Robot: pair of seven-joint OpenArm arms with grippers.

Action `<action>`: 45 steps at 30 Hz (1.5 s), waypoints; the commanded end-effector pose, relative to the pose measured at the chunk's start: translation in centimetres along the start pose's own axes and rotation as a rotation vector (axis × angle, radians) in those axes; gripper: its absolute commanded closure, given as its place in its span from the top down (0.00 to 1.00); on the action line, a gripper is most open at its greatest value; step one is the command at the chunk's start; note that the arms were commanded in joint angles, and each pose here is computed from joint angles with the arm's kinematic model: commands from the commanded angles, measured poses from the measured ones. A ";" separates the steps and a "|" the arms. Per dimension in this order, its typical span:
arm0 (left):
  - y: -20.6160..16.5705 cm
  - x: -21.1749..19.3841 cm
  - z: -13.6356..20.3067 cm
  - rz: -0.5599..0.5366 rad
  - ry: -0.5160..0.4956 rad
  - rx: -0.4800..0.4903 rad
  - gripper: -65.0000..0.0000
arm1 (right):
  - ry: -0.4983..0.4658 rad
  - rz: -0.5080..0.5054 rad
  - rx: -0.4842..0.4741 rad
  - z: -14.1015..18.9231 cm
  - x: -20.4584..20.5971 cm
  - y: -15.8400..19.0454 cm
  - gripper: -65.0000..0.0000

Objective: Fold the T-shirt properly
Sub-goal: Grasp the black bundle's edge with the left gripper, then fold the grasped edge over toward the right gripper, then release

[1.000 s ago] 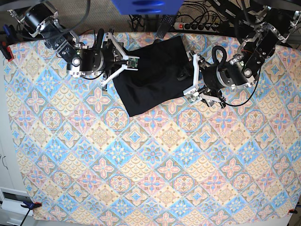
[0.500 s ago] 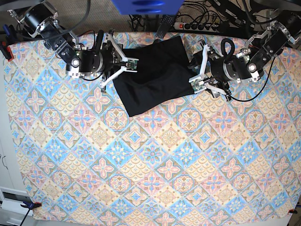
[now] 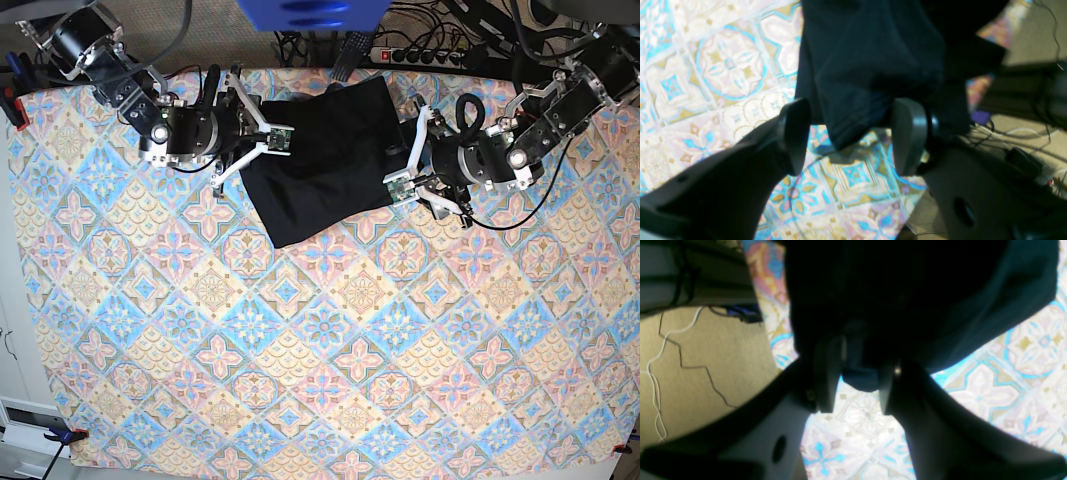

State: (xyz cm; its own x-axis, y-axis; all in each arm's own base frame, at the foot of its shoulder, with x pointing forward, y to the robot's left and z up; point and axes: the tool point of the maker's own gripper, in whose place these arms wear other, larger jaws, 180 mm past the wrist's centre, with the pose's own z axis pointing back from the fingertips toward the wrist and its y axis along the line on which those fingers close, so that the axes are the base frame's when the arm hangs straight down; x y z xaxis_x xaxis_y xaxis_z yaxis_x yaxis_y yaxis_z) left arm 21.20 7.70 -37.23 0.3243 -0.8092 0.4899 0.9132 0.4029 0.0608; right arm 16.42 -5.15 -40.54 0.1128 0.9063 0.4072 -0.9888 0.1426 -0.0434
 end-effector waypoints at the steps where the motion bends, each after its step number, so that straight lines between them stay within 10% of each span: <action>1: 1.0 0.9 0.2 -0.011 -0.025 0.021 0.58 | -0.023 0.003 -0.020 0.6 0.4 -0.8 0.30; 9: 1.5 1.3 -1.3 -0.031 -0.003 0.009 0.58 | -0.022 -0.008 -0.034 0.8 0.2 -1.2 0.30; 17: 5.1 -3.0 -2.2 -0.076 0.153 0.142 0.15 | -0.022 -0.010 -0.038 0.8 0.2 -1.4 0.30; 25: 8.2 -5.4 -1.8 -0.060 0.227 0.241 0.12 | -0.022 -0.013 -0.042 0.9 0.1 -1.5 0.30; 37: 13.9 -5.6 -0.6 0.496 0.012 0.407 0.12 | -0.027 -0.012 -0.040 1.0 0.3 -1.3 0.30; 45: 9.2 -4.2 3.1 0.865 -0.320 0.301 0.12 | -0.083 -0.197 -0.180 3.6 -2.6 -4.7 0.30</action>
State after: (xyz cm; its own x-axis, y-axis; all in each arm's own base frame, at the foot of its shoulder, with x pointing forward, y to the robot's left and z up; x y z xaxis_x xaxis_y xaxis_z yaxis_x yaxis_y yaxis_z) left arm 26.46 16.66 -37.61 0.7750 -0.0459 0.6303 0.2422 0.9428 -0.2291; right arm 19.59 -9.81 -39.15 0.3073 0.8294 0.4666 -0.9160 0.3907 -0.0911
